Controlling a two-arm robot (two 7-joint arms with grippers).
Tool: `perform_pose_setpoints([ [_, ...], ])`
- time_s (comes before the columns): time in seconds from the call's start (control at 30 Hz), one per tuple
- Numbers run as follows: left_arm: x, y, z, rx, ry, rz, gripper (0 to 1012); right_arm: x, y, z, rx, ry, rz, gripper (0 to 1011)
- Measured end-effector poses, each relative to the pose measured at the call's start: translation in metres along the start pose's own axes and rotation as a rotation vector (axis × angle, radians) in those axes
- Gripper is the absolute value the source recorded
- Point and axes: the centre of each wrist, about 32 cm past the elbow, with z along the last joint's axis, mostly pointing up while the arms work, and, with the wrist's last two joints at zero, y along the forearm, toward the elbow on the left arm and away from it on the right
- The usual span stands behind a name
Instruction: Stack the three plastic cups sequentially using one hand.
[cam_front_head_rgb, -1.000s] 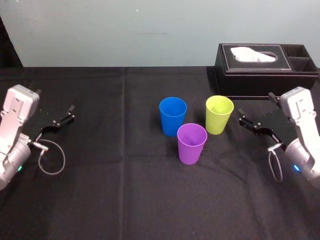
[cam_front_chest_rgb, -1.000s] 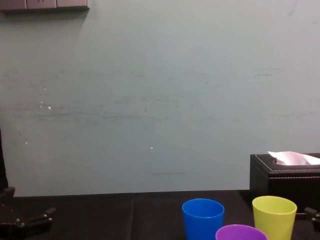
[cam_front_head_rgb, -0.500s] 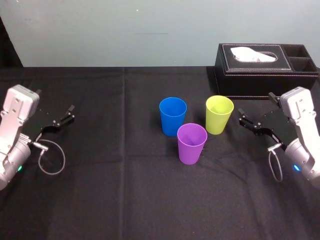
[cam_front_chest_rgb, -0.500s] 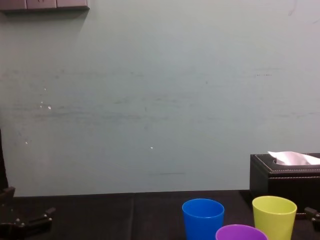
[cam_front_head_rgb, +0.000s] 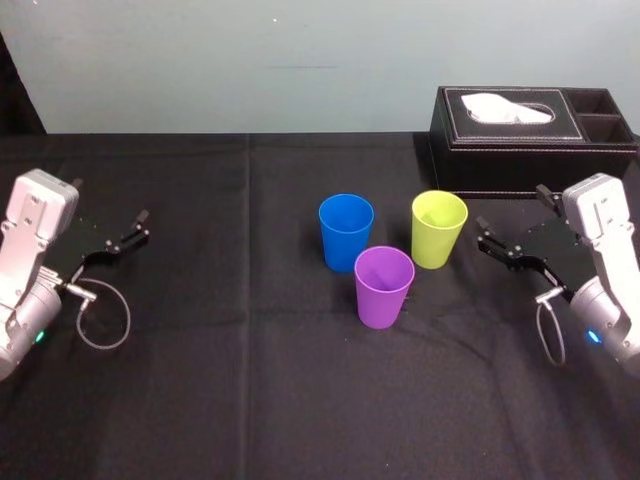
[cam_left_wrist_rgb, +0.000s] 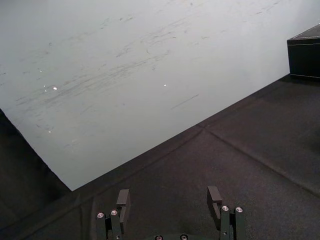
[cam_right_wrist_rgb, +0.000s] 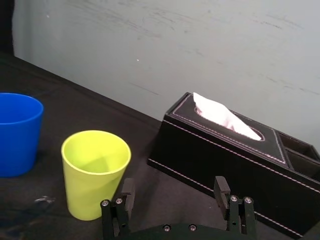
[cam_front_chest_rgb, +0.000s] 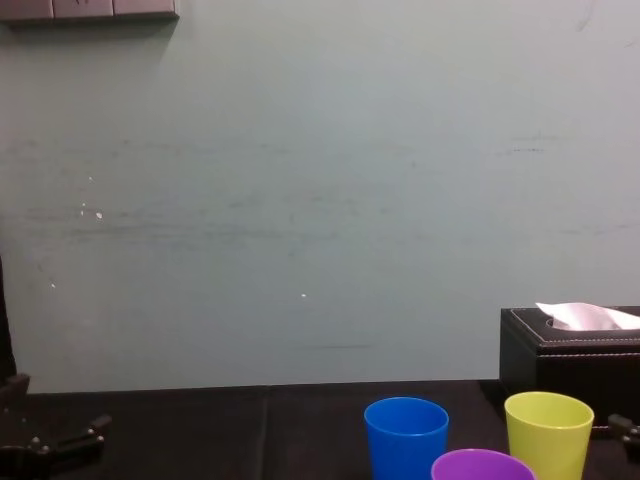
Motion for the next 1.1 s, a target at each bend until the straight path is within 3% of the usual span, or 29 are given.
perform_pose_setpoints([
  [0.4,0.0000,0.000,0.000,0.000,0.000,0.000,1011,-0.0062,-0.020,-0.001,-0.048,0.088,0.119,1003],
  [0.6,0.0000,0.000,0.000,0.000,0.000,0.000,1011,-0.0118,-0.024,-0.002,-0.048,0.132,0.164,1003],
  [1.1,0.0000,0.000,0.000,0.000,0.000,0.000,1011,-0.0236,-0.006,0.002,-0.076,0.261,0.200,1003],
])
